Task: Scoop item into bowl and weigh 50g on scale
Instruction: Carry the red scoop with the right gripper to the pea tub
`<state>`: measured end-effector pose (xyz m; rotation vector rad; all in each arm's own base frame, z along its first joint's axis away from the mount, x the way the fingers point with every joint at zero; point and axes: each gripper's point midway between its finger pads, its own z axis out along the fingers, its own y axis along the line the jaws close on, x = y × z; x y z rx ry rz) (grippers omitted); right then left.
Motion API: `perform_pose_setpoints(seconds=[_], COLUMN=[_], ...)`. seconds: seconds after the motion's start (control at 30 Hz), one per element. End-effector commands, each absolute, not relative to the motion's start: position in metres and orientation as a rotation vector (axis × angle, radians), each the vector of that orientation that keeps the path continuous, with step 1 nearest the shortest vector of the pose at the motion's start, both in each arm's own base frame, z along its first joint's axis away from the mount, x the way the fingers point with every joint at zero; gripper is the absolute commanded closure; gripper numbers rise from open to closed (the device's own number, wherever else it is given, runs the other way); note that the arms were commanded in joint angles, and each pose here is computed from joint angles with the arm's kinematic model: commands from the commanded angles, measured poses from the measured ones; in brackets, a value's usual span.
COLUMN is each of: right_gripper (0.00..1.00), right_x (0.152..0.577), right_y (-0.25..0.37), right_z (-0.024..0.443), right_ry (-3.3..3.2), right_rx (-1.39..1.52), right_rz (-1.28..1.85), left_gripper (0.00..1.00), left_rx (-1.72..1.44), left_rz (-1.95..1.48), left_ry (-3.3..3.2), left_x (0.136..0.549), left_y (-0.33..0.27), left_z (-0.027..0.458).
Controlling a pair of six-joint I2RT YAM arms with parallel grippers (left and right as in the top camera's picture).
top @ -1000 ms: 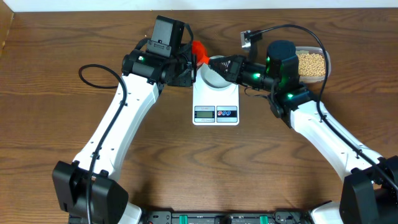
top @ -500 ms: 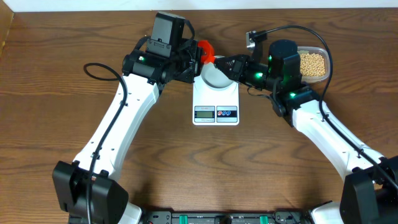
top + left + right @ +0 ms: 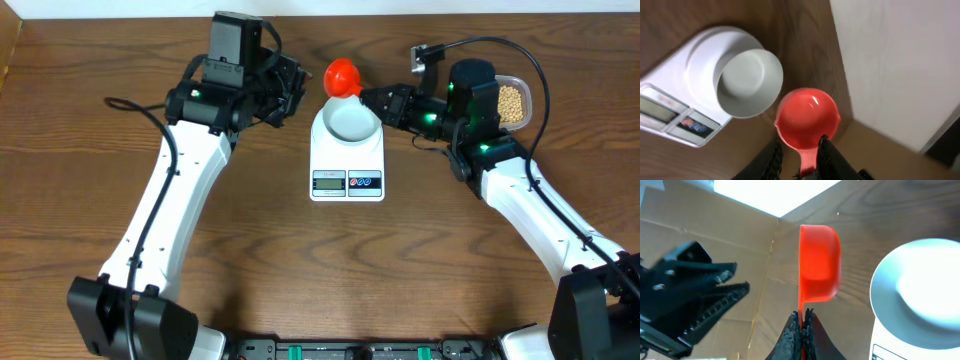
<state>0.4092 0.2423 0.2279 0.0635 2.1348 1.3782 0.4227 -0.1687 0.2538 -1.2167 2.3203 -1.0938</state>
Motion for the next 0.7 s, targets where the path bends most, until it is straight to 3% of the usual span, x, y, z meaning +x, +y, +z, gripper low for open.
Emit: perform_pose_setpoints(seconds=[0.0, 0.27, 0.67], right_gripper=[0.98, 0.98, 0.99], right_x=[0.406, 0.397, 0.375], right_y=[0.24, 0.206, 0.084], right_z=[0.238, 0.259, 0.269], right_ry=[2.109, 2.092, 2.139], right_rx=[-0.04, -0.075, 0.138], right_rz=[1.358, 1.246, 0.947], left_gripper=[0.74, 0.75, 0.79], left_rx=[-0.816, -0.506, -0.146], left_rz=[-1.014, -0.841, -0.676], left_ry=[2.386, 2.469, 2.645], left_x=[0.418, 0.412, 0.377], left_y=[-0.167, -0.145, -0.138], left_z=[0.264, 0.252, 0.225])
